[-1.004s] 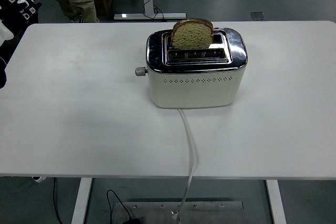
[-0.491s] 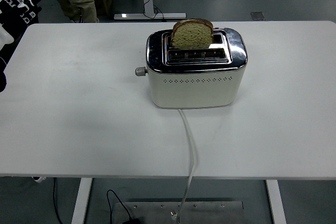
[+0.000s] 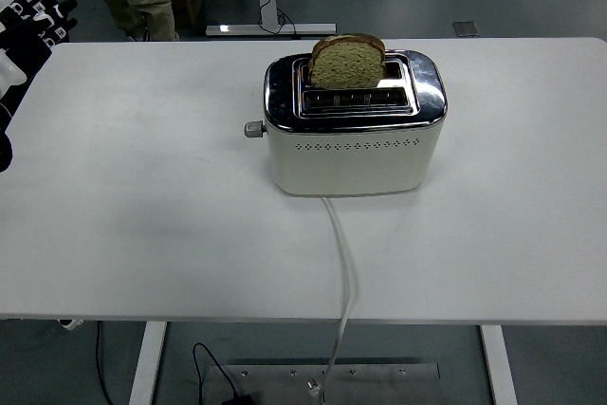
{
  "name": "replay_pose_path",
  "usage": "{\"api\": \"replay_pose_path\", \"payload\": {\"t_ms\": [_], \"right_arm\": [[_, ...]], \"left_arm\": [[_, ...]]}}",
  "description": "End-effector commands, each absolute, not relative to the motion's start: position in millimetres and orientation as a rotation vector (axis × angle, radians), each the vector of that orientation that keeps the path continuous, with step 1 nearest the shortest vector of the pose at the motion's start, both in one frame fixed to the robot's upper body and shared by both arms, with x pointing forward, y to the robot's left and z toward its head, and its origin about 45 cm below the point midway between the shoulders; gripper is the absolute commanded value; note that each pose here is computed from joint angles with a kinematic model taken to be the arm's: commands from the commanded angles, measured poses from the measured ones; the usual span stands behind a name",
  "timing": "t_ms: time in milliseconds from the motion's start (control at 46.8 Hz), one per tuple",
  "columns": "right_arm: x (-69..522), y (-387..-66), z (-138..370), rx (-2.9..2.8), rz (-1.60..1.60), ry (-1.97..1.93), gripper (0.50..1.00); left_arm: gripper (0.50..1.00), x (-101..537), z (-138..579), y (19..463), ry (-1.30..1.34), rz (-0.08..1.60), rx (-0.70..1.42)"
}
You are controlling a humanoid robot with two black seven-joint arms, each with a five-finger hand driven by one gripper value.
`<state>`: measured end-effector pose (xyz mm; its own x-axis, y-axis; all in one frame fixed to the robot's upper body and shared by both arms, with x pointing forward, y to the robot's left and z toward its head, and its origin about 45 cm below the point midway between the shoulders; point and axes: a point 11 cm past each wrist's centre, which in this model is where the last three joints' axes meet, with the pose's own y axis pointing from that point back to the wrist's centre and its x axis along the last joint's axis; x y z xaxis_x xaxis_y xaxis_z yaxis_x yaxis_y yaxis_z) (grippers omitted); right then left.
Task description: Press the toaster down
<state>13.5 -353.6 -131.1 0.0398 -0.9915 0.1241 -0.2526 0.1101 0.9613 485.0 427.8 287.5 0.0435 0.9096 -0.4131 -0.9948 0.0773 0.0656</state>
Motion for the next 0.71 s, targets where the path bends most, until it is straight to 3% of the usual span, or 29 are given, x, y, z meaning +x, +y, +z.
{"api": "replay_pose_path", "payload": {"t_ms": [0,321,684], "right_arm": [[14,-354,-131,1.326,-0.949,-1.403,0.998],[13,-354,-131,1.325,-0.950,-1.402,0.998],[13,-354,-131,1.325,-0.950,-1.402,0.998]], "left_arm": [[1.000,487,285,421,0.402,1.472,-0.267],[1.000,488,289,413,0.385,1.437,-0.241],[1.000,474,329,372,0.312,1.304,-0.168]]}}
